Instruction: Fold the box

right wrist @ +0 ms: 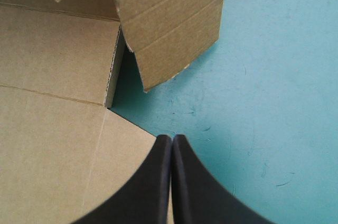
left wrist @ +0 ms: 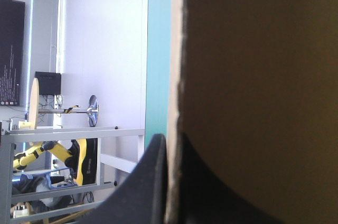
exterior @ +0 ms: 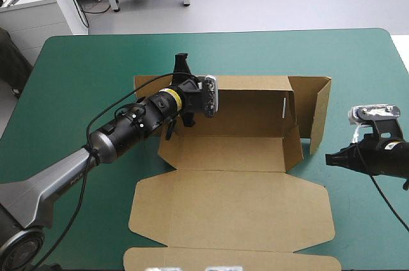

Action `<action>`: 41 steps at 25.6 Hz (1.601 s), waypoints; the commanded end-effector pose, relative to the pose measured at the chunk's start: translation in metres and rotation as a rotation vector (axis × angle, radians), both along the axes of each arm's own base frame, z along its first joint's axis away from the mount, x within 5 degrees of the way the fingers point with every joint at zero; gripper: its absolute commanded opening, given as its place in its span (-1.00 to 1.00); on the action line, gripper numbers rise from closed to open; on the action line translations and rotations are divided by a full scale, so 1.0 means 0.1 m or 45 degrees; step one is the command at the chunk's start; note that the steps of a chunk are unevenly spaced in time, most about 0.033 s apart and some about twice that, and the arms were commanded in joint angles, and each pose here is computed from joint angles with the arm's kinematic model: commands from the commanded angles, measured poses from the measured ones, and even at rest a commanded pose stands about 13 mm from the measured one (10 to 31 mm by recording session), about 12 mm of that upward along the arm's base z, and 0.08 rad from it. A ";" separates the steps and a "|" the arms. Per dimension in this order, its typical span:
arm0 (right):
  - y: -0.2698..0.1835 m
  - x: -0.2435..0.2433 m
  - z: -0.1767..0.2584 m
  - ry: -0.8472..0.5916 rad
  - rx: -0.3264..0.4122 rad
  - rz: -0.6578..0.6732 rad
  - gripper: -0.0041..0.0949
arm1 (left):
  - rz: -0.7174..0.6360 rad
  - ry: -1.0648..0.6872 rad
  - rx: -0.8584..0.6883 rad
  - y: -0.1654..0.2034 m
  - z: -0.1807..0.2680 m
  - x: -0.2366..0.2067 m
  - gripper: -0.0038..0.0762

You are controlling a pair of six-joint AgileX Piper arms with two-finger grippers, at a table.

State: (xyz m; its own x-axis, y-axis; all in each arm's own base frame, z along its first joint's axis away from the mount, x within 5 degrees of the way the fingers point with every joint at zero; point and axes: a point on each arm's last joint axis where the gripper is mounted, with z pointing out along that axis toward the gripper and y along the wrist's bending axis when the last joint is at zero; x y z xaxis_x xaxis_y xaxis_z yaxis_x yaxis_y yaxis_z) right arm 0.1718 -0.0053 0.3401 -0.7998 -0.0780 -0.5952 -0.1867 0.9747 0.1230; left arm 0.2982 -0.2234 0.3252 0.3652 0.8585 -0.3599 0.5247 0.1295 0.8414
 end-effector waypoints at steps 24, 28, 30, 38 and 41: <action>0.03 0.01 0.12 -0.095 0.049 -0.008 -0.96 | 0.118 -0.257 0.138 -0.53 0.25 -0.43 -0.93; 0.03 0.01 0.14 -0.103 0.045 -0.005 -0.96 | 0.121 -0.248 0.168 -0.56 0.17 -0.40 -0.93; 0.03 0.01 0.21 -0.121 0.042 -0.001 -0.95 | 0.125 -0.244 0.162 -0.58 0.14 -0.39 -0.93; 0.06 -0.05 0.65 -0.229 0.016 0.033 -0.75 | 0.132 -0.237 0.144 -0.58 0.14 -0.39 -0.93; 0.08 -0.11 0.74 -0.197 0.031 0.052 -0.42 | 0.127 -0.237 0.142 -0.59 0.14 -0.39 -0.93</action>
